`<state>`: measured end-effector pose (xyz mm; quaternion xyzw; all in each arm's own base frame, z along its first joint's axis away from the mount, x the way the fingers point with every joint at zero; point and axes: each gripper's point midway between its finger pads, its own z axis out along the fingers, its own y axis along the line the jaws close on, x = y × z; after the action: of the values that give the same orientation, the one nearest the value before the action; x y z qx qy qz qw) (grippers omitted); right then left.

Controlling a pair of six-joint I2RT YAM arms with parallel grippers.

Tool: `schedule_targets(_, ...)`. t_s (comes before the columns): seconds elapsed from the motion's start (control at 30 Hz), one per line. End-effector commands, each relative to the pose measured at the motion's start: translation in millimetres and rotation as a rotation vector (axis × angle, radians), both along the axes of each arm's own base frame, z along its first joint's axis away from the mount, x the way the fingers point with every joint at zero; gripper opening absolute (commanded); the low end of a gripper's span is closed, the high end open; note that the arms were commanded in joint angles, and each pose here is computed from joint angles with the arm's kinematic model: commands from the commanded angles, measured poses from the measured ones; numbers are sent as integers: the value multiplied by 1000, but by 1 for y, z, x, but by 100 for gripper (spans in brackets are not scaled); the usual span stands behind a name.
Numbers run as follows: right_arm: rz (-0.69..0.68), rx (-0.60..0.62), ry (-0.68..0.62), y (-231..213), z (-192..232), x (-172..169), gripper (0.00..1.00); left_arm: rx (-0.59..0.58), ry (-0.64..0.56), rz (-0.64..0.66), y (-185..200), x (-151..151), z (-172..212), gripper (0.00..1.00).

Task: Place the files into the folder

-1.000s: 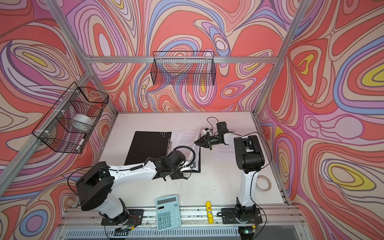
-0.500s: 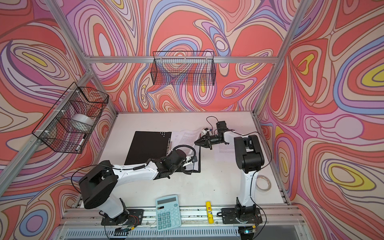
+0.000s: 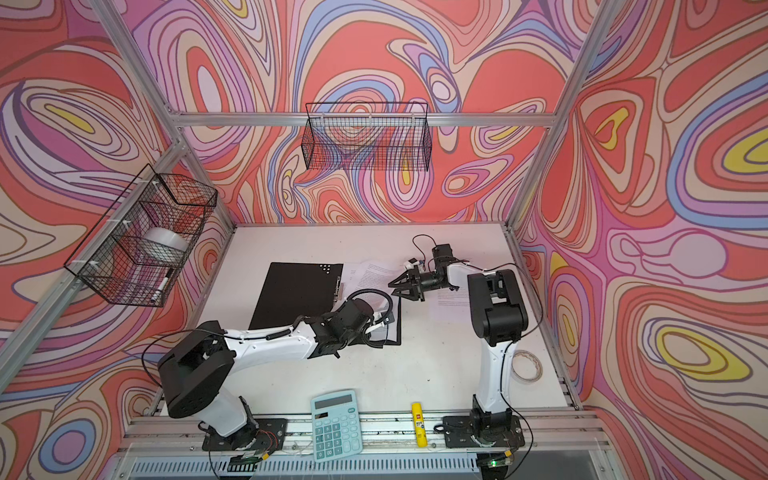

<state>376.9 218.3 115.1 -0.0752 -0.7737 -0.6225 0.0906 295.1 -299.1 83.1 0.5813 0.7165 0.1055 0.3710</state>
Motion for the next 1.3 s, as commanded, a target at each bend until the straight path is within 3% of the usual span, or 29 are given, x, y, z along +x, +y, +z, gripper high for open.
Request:
schedule_targets(0.0, -11, -29, -17, -4, 3, -8, 40, -9, 70, 15, -4, -6, -4, 6)
schedule_targets(0.4, -48, -63, -16, 5, 1, -42, 47, -37, 181, 82, -11, -10, -17, 4)
schedule_targets(0.53, -69, -56, -16, 13, -3, -44, 47, -39, 187, 93, -12, -9, -18, 4)
schedule_targets(0.83, -139, -171, 41, 4, -25, -57, 48, -35, 179, 102, -11, -7, -18, 3)
schedule_targets(1.03, -180, -118, 24, 17, -15, -55, 48, -38, 182, 107, -14, -5, -20, 3)
schedule_targets(1.27, -195, -139, 54, 23, -26, -58, 48, -43, 188, 110, -16, -5, -19, 3)
